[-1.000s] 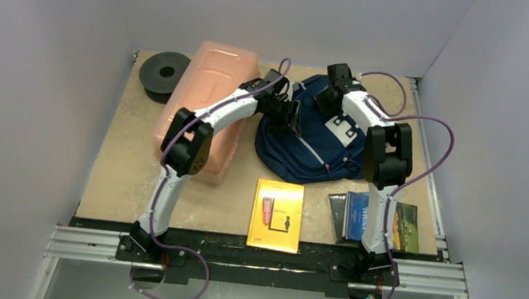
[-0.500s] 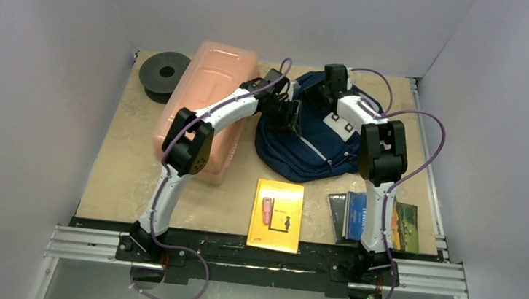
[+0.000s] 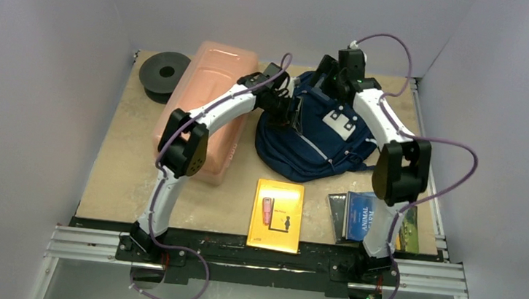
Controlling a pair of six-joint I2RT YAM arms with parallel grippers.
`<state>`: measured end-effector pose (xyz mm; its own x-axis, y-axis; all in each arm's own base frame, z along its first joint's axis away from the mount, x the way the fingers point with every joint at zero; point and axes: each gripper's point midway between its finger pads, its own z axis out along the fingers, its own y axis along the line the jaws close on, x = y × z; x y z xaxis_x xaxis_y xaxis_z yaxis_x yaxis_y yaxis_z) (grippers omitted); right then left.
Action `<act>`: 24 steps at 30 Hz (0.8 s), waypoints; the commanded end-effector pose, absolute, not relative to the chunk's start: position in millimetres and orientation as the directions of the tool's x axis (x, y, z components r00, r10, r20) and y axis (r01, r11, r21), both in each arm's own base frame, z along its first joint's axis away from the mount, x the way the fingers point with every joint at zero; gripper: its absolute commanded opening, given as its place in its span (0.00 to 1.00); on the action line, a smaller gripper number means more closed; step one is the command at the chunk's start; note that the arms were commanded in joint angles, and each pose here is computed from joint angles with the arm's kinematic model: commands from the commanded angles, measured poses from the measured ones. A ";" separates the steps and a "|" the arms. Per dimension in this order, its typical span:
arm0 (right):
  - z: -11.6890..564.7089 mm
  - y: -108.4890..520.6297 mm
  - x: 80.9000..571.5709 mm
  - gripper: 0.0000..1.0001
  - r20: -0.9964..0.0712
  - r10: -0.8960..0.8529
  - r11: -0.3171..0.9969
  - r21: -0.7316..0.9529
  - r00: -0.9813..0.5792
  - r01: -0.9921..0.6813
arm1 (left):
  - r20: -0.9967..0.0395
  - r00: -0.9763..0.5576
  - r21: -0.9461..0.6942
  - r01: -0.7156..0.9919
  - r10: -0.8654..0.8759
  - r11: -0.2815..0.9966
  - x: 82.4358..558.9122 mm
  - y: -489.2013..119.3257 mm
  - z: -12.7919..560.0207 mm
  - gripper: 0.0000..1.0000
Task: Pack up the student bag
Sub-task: Unzip the student bag at the center of the board, then pick up the stationery from the center of the board.
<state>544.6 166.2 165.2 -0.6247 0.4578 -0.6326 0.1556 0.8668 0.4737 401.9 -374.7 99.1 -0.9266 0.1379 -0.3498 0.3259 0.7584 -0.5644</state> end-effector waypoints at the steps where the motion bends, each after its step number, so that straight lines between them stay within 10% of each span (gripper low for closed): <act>1: 168.8 97.8 478.0 0.96 -0.688 0.305 0.949 0.163 -0.659 0.270 | -0.448 -0.891 -0.648 0.375 0.067 0.663 394.2 -374.7 197.6 0.66; 24: 93.7 325.4 167.5 0.92 -0.528 -0.246 0.863 0.263 -0.813 -0.432 | -0.691 -0.721 -0.420 0.458 0.051 0.784 238.4 -214.9 280.2 0.65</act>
